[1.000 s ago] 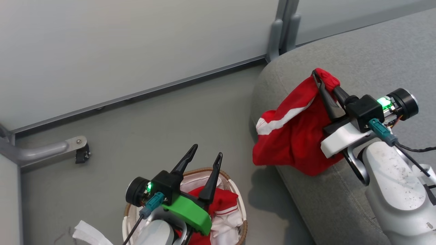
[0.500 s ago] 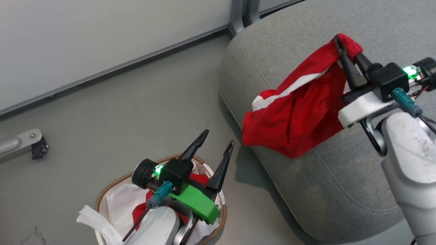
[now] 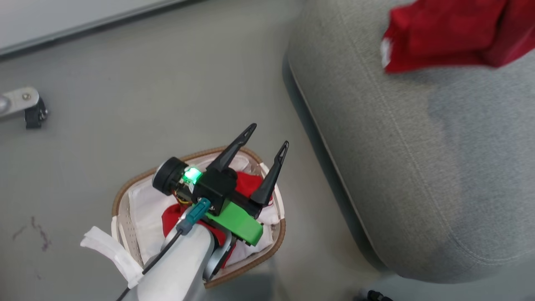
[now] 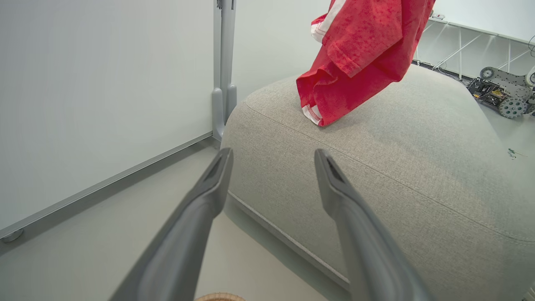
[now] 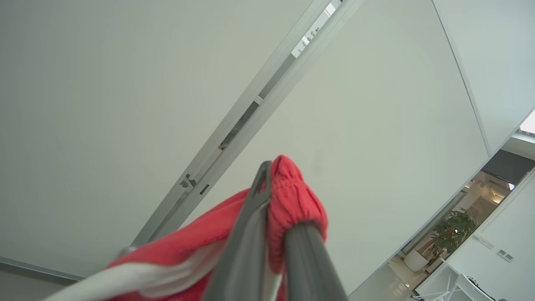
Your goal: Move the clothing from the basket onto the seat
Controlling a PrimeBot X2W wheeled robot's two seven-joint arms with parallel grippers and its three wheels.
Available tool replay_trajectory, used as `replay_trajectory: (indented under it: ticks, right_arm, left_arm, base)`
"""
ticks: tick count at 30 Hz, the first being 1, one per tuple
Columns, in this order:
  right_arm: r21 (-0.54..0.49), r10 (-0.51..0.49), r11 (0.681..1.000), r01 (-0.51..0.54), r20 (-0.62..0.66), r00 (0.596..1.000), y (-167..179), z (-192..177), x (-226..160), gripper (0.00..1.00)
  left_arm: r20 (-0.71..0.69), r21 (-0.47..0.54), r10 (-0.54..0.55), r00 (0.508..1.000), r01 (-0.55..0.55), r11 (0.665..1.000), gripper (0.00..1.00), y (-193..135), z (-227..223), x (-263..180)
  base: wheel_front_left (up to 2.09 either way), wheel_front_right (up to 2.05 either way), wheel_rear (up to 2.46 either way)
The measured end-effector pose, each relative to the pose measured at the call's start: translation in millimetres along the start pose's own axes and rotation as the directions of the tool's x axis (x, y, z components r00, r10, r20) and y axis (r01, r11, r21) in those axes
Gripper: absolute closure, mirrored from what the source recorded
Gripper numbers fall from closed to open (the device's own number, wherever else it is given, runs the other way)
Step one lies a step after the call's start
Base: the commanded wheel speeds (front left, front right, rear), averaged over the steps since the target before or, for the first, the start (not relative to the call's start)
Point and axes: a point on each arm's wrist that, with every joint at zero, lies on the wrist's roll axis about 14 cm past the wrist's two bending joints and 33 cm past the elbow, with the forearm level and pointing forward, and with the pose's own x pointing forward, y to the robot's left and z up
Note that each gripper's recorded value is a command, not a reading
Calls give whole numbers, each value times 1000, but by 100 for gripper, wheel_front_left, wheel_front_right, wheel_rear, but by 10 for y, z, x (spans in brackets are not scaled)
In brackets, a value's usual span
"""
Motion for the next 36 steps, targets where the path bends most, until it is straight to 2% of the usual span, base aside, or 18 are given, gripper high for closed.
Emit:
replay_trajectory:
  ticks: [5, 8, 11, 14, 17, 21, 24, 26, 27, 28, 29, 36]
  right_arm:
    - [-15, -38, 999, 37, -34, 999, -4, -274, 191, 100]
    - [8, -49, 999, 50, -86, 995, 136, -579, 174, 100]
    - [59, -31, 997, 43, -199, 980, 457, -1075, -30, 100]
    - [113, 29, 994, 10, -342, 939, 908, -1616, -380, 100]
    - [156, 55, 988, 17, -446, 893, 1167, -1982, -700, 100]
    - [199, 99, 980, 13, -540, 836, 1472, -2272, -1061, 100]
    - [218, 106, 976, 23, -563, 820, 1555, -2317, -1181, 100]
    - [218, 102, 976, 32, -577, 811, 1536, -2327, -1270, 62]
    - [220, 97, 975, 42, -584, 806, 1520, -2323, -1327, 56]
    - [222, 93, 974, 50, -588, 803, 1511, -2318, -1364, 13]
    - [230, 91, 971, 61, -595, 799, 1506, -2315, -1414, 0]
    - [246, 113, 968, 58, -624, 773, 1480, -2235, -1769, 0]
  left_arm:
    - [-25, -12, 36, 999, -36, 999, 0, 240, -182, -34]
    - [-47, -21, 59, 997, -60, 998, 0, 382, -318, -69]
    - [-70, -33, 80, 994, -83, 996, 0, 507, -461, -106]
    - [-99, -47, 98, 990, -103, 994, 0, 605, -624, -159]
    - [-123, -60, 112, 986, -120, 991, 0, 674, -758, -206]
    - [-146, -67, 128, 981, -138, 988, 0, 751, -878, -254]
    - [-151, -67, 131, 980, -143, 987, 0, 778, -909, -258]
    - [-151, -66, 128, 980, -139, 988, 0, 768, -904, -246]
    - [-148, -64, 123, 981, -134, 989, 0, 755, -889, -235]
    - [-146, -62, 122, 982, -132, 989, 0, 747, -876, -228]
    - [-144, -60, 119, 982, -128, 990, 0, 735, -861, -220]
    - [-126, -55, 132, 983, -139, 989, 0, 712, -725, -226]
  base:
    - [0, 0, 0]
    - [0, 0, 0]
    - [0, 0, 0]
    - [0, 0, 0]
    - [0, 0, 0]
    - [0, 0, 0]
    - [0, 0, 0]
    - [0, 0, 0]
    - [0, 0, 0]
    - [0, 0, 0]
    - [0, 0, 0]
    - [0, 0, 0]
